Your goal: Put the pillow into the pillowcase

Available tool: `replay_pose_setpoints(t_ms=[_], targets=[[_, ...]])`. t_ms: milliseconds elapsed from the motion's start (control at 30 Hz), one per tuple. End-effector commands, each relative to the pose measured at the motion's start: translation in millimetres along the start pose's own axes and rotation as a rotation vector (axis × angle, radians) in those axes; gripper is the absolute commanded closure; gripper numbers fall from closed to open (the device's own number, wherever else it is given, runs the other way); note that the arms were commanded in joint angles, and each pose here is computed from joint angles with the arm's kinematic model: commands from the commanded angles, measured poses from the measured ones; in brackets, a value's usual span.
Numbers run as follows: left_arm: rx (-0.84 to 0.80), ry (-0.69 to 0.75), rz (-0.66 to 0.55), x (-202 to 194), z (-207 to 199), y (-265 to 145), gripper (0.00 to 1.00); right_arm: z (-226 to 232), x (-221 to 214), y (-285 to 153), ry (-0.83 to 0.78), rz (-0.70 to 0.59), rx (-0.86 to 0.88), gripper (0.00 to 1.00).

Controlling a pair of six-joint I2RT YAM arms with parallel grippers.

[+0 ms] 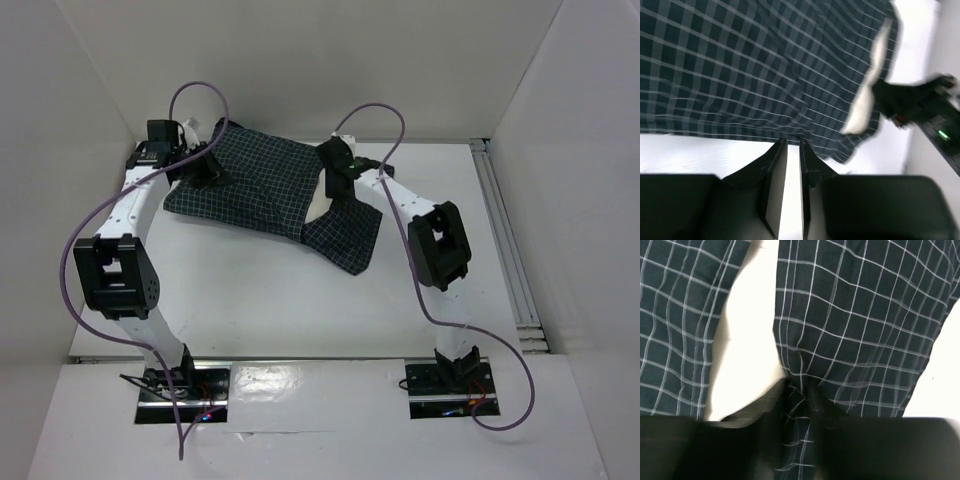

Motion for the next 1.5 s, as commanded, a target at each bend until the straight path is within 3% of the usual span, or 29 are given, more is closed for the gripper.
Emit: replay_pose_setpoints(t_ms=[0,33,67,267,400,600,633,700,733,767,800,900,933,967,1000,1067,1133,1267,1400,1467], targets=[[0.144,0.046,-0.117,4,11,-12,0.7,-1,6,-25,-0.036,-0.014,-0.076,0.73],[0.168,0.029,-0.117,7,19,-11,0.72,-2,6,-24,-0.026,-0.017,-0.09,0.94],[0.181,0.019,-0.101,4,25,-6,0.73,-2,5,-25,-0.029,-0.009,-0.091,1.0],[0.155,0.015,-0.074,3,27,-7,0.77,-8,51,-79,0.033,-0.183,-0.02,1.0],[0.172,0.007,-0.067,1,33,-3,0.77,3,79,-118,0.06,-0.33,0.182,1.0],[0.212,-0.006,-0.089,2,38,-2,0.77,21,98,-115,0.063,-0.438,0.445,0.99],[0.219,-0.024,-0.097,3,39,-2,0.74,29,102,-115,0.06,-0.438,0.513,0.97],[0.228,-0.079,-0.12,8,45,-9,0.65,42,89,-83,0.04,-0.333,0.54,0.79],[0.219,-0.097,-0.132,12,47,-11,0.58,42,105,-88,0.044,-0.343,0.526,0.72],[0.217,-0.118,-0.144,19,53,-17,0.56,43,85,-65,0.035,-0.221,0.485,0.63],[0.22,-0.141,-0.155,22,56,-19,0.45,40,84,-63,0.067,-0.19,0.438,0.54],[0.218,-0.152,-0.197,36,61,-26,0.43,14,83,-80,0.121,-0.226,0.261,0.38],[0.254,-0.182,-0.219,42,69,-29,0.42,5,63,-75,0.142,-0.197,0.182,0.35],[0.264,-0.19,-0.232,45,72,-31,0.35,-7,60,-82,0.157,-0.221,0.152,0.35],[0.278,-0.227,-0.242,47,82,-35,0.34,-17,74,-115,0.205,-0.331,0.159,0.32],[0.288,-0.274,-0.253,48,100,-36,0.3,-36,42,-113,0.23,-0.302,0.122,0.31],[0.27,-0.317,-0.281,55,121,-41,0.24,-46,36,-140,0.26,-0.358,0.154,0.31],[0.252,-0.37,-0.295,64,145,-42,0.19,-43,-22,-143,0.222,-0.255,0.243,0.3],[0.25,-0.447,-0.301,73,174,-35,0.16,-26,-102,-137,0.241,-0.064,0.409,0.27],[0.243,-0.47,-0.298,74,186,-27,0.12,-21,-117,-142,0.251,-0.064,0.43,0.26]])
Point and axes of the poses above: each gripper's point midway between its finger pads, its own y axis out along the fingers, its own z axis along the line the jaws close on, x = y × z, the point moved 7 cm from there along -y, back along the fingers, and after that the axes turned 14 degrees about -y, right-handed, at the moved point
